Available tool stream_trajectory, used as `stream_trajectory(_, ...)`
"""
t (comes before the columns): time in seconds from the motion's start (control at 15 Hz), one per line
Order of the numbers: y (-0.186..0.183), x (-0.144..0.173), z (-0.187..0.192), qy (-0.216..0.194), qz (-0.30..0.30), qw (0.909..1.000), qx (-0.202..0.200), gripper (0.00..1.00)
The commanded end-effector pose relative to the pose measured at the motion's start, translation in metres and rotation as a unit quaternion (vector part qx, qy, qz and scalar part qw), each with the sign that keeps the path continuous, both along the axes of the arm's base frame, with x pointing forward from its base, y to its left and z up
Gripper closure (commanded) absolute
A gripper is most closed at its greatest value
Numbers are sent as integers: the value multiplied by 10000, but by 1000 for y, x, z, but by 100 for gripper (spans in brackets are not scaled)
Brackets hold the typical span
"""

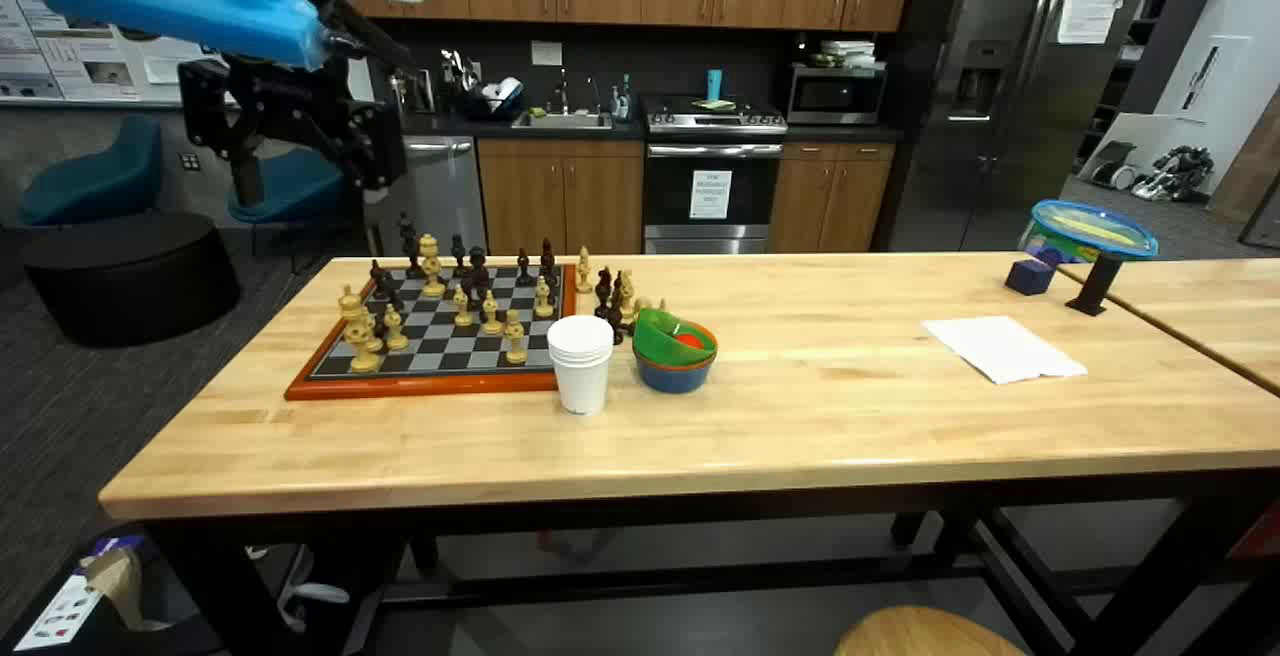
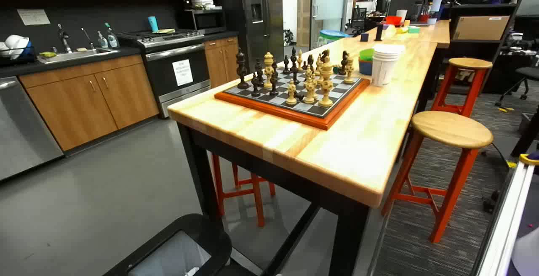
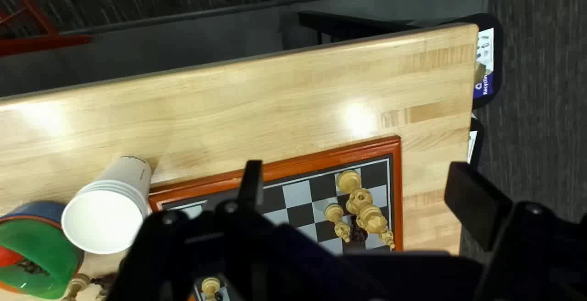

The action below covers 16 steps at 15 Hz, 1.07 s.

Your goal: Move one black and one yellow chess piece forward on the chess board

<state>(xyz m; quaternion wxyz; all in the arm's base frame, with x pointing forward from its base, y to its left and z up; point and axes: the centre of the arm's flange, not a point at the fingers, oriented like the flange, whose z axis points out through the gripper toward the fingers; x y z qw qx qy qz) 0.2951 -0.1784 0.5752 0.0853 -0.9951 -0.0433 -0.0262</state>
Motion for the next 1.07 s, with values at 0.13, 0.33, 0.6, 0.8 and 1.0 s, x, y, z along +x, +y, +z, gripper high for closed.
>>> stream_trajectory(0.13, 8, 5, 2, 18, 43, 10000, -37, 0)
stream_trajectory(0.33, 46, 31, 9, -28, 466, 9986, -250, 0)
stream_trajectory(0.6, 122, 93, 13, -252, 1278, 9889, -715, 0)
stream_trajectory(0.8, 170, 143, -1, -568, 1650, 9790, -1050, 0)
stream_trajectory(1.0, 195, 192, -18, -898, 1855, 9697, -1310, 0)
